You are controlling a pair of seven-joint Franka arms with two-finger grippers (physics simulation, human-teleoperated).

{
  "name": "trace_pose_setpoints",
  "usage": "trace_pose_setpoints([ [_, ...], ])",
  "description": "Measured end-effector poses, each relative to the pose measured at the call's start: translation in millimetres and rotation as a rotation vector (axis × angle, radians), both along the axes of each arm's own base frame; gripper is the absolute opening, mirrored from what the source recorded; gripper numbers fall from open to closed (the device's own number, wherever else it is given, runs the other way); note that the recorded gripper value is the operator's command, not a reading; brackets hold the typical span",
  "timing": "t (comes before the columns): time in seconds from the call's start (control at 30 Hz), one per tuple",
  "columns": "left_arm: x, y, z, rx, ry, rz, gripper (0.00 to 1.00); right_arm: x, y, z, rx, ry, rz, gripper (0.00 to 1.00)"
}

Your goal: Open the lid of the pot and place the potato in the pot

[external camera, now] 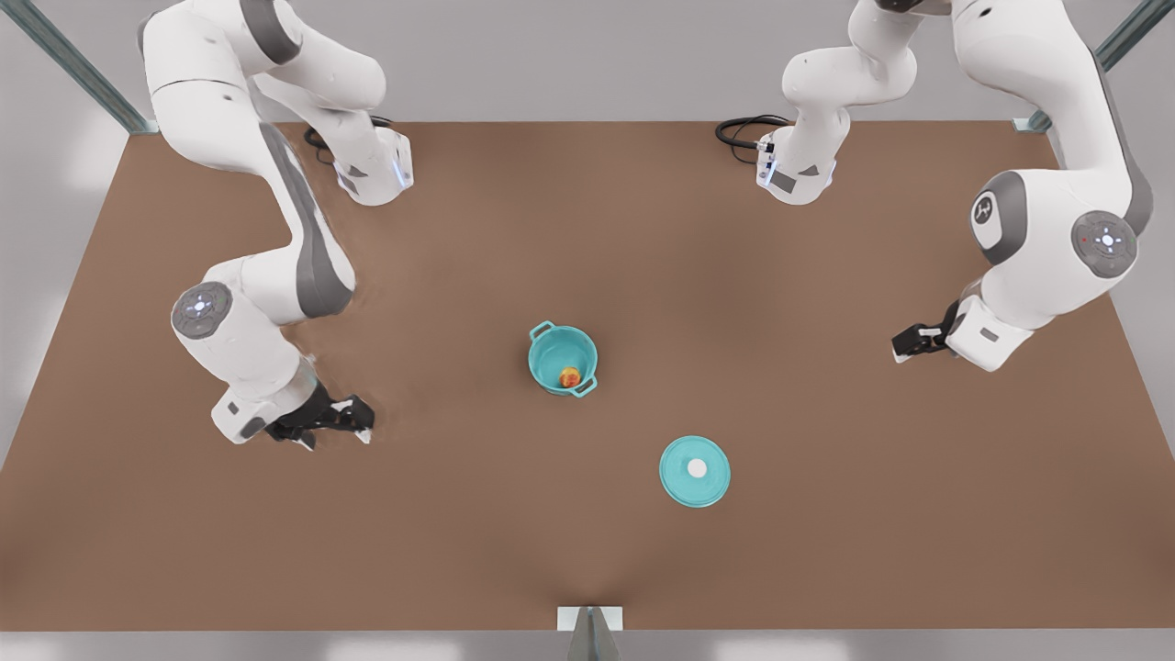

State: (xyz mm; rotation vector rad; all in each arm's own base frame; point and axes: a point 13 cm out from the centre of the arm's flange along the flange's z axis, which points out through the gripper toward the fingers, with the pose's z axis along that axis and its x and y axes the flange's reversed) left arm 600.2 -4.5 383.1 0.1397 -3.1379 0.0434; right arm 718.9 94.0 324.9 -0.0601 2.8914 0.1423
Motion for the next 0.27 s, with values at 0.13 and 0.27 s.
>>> trace_pose_setpoints([
  [0.13,21,-67,18,-0.018,-0.049,-0.112,1.00,-16,-99,-4,-0.067,0.093,-0.065,1.00],
  [0.27,26,-83,18,-0.017,-0.054,-0.133,1.00,-31,-105,-10,-0.092,0.157,-0.028,1.00],
])
